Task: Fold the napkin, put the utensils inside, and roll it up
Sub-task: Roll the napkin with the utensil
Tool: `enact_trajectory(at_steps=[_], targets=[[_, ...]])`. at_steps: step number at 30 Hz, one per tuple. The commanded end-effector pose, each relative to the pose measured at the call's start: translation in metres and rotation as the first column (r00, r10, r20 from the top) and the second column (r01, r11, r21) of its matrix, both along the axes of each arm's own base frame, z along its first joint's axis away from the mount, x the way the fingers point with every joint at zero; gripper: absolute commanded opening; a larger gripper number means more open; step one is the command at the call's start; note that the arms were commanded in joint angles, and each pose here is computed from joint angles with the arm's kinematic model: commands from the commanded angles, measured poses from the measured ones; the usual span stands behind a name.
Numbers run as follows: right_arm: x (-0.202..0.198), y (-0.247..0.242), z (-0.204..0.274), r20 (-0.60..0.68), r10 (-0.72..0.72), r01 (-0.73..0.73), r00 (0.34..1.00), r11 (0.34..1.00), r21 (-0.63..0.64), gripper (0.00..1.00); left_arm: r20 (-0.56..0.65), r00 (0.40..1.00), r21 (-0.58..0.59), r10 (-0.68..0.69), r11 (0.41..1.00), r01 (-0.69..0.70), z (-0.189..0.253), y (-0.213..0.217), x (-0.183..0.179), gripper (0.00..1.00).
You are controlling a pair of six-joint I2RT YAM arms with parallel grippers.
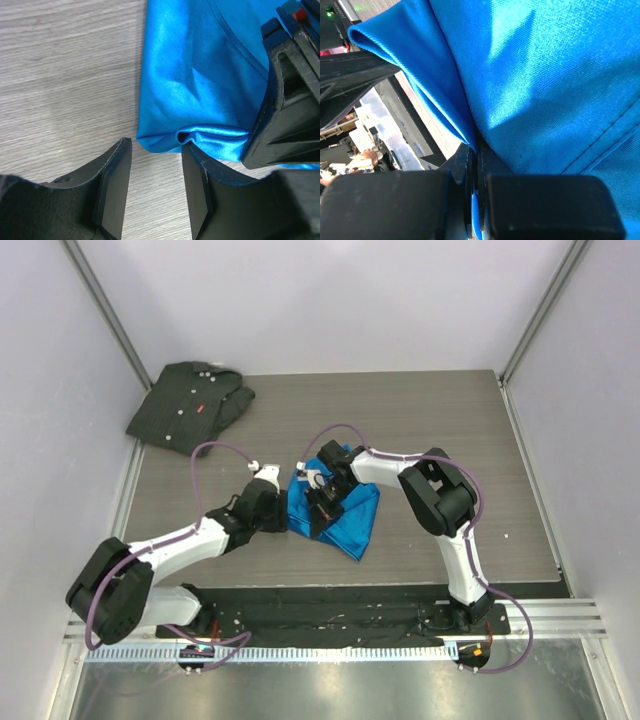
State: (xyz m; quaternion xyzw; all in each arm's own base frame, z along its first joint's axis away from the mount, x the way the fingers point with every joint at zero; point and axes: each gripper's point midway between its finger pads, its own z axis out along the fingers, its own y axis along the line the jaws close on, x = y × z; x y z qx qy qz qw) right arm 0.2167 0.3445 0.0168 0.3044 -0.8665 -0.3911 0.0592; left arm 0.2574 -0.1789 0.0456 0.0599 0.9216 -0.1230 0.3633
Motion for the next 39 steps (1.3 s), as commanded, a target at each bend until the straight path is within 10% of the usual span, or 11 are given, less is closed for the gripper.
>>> enact_trajectory(at_steps=[1,15,39], targets=[[-0.002,-0.014,-0.018,-0.008,0.003,-0.003,1.000,0.997,-0.081,0.01,0.050,0.999,-0.087,-0.017,0.996,0.021,0.013,-0.012,0.005,0.48],[-0.005,-0.013,-0.018,-0.029,0.006,-0.008,1.000,0.997,-0.073,0.01,0.066,0.998,-0.170,-0.008,0.985,0.019,0.018,-0.009,0.008,0.65],[-0.008,-0.012,-0.019,-0.060,0.008,-0.012,0.998,0.998,-0.065,0.01,0.070,0.996,-0.201,-0.046,0.978,0.059,0.012,-0.021,0.014,0.52]])
